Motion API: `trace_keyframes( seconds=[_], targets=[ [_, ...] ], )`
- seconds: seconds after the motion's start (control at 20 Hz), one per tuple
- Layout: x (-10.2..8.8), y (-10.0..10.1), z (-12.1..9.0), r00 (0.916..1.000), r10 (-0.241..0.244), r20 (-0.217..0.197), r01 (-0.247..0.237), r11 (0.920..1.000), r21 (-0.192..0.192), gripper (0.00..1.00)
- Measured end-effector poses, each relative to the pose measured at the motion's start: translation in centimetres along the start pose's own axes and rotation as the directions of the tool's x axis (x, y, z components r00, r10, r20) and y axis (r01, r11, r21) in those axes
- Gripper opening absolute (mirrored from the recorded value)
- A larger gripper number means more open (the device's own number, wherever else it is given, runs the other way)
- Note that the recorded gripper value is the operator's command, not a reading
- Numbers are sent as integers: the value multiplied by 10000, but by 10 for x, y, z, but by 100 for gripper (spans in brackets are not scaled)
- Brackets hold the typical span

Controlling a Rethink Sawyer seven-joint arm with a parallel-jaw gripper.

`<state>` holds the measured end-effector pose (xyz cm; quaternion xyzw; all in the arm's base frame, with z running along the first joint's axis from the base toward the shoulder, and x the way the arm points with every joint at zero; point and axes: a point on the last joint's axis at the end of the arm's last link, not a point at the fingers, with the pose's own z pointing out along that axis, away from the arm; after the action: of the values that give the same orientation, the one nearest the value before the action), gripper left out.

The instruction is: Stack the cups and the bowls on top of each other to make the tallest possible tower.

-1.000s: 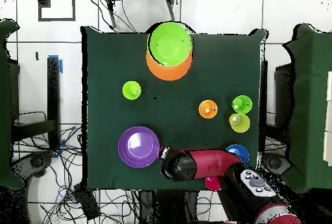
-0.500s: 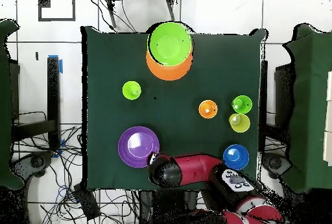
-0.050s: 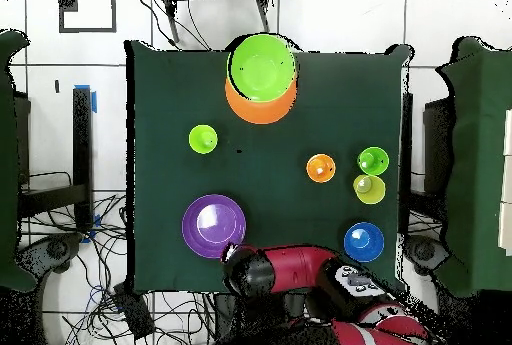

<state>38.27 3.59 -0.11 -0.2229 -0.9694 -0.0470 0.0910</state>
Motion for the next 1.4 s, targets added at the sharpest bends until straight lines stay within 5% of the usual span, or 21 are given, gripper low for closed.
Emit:
trace_keyframes(
  seconds=[0.8,1.4],
  targets=[
    [31,-1,39,9998,11,-191,-13,10000,-75,100],
    [25,2,32,9994,355,-51,-355,9993,-124,100]
  ],
)
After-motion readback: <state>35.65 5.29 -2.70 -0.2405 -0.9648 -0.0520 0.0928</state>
